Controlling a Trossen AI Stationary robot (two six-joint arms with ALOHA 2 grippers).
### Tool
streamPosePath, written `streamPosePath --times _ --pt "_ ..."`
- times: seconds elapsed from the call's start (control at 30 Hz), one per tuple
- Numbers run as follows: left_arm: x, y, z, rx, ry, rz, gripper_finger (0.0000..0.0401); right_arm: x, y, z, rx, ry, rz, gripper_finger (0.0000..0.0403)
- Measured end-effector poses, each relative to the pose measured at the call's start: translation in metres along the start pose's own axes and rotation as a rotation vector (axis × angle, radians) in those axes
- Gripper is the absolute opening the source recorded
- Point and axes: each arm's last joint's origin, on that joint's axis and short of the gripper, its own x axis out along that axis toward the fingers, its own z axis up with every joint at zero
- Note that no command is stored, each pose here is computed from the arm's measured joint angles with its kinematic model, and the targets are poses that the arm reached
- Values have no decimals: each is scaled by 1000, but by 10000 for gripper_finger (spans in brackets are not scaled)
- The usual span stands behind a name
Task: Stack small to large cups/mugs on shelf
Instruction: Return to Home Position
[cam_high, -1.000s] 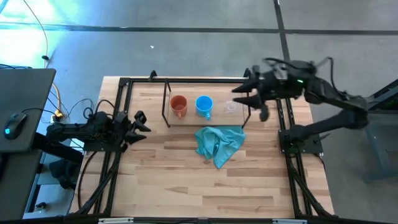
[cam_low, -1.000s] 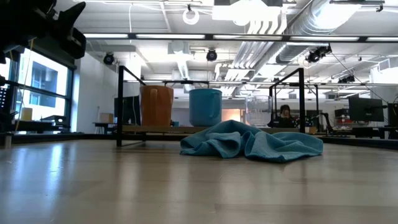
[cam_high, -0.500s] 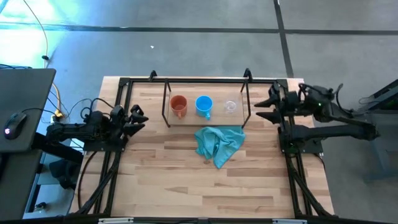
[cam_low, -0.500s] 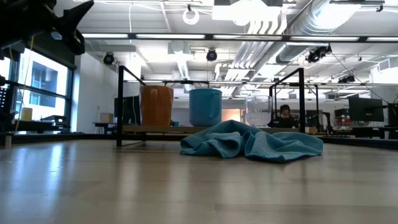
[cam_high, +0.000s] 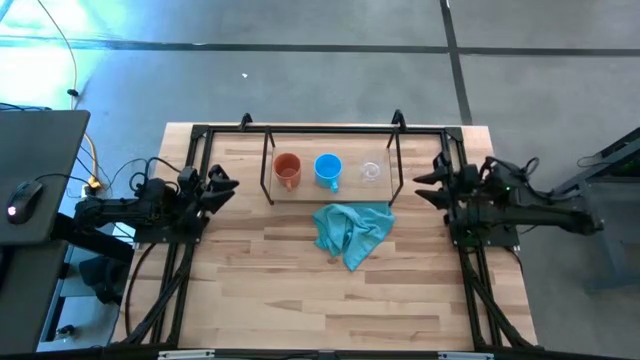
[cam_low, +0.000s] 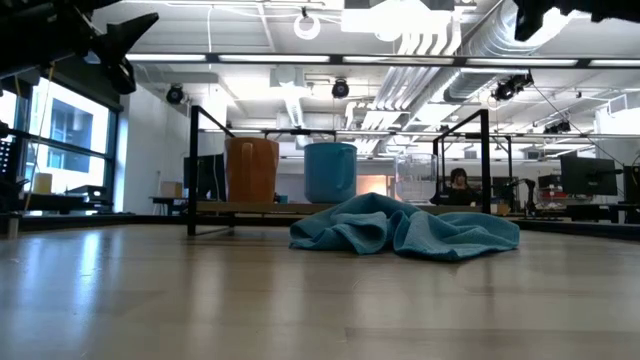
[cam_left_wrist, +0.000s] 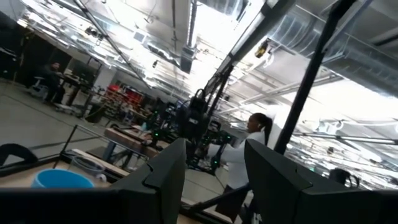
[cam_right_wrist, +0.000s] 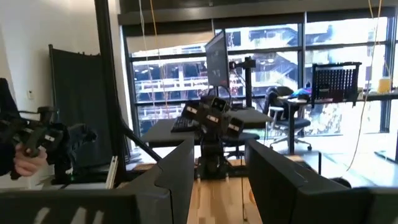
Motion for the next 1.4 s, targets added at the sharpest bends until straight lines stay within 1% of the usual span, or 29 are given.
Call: streamPosePath --times 0.3,0.4,0.67,0.93,1.17,1.4 --pt "0 1 0 0 -10 31 154 -1 -3 -26 0 25 -27 135" --pt "0 1 0 0 -10 39 154 -1 -4 -39 16 -25 -31 135" --pt "0 2 -2 -23 10 49 154 -13 -5 -72 32 -225 -35 135" --pt "0 4 -4 -25 27 72 154 -13 -6 -71 9 -244 -44 135" --pt "0 4 -5 -25 30 76 154 -12 -6 -73 18 -216 -47 135" --pt "0 5 -6 -23 46 82 154 -10 -7 -88 107 -61 -48 135"
